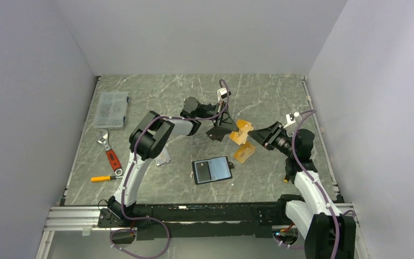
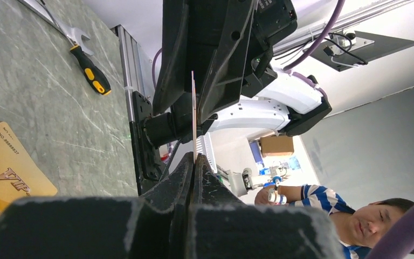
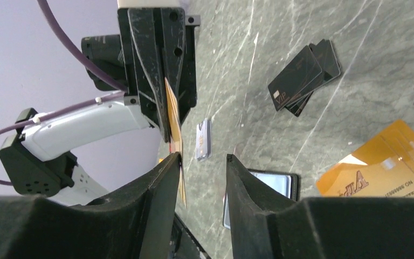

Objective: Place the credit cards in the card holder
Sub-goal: Place the credit card at the center of the board.

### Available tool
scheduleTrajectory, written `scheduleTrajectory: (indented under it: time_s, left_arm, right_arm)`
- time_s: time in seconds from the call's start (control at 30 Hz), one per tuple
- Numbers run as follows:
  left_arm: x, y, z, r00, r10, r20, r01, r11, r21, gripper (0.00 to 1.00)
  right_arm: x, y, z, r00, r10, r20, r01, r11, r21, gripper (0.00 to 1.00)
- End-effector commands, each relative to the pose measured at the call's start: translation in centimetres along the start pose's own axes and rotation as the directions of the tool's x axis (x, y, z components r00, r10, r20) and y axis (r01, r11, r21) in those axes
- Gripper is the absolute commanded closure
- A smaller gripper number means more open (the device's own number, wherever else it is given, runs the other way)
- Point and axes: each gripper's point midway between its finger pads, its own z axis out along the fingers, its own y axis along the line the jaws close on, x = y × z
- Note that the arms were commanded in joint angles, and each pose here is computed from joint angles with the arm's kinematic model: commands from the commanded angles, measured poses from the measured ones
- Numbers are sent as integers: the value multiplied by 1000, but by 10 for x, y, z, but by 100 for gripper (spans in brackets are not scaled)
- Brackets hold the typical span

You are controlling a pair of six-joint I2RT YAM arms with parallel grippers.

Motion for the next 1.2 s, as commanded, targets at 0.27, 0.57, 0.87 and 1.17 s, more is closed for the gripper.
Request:
scheduleTrajectory:
  time_s: [0.27,0.57,0.87,1.17]
  left_arm:
    - [9,-3,4,998,45,-31,-45,999,10,100]
    - [9,0,5,999,42,-25,-43,999,-4,100]
    - [5,4,5,999,42,-15,-43,999,-18,100]
    - [3,6,5,999,45,-5,-45,999,-30,100]
  right_arm:
    - [-34,30,9,994,-73,80,80,992,-98,59]
    - [-35,12,13,994,-82,76,80,996,28,80]
    - [-30,2,3,991,-100,89,91,990,109,83]
    - [-29,9,3,993,-93,77,88,993,74,83]
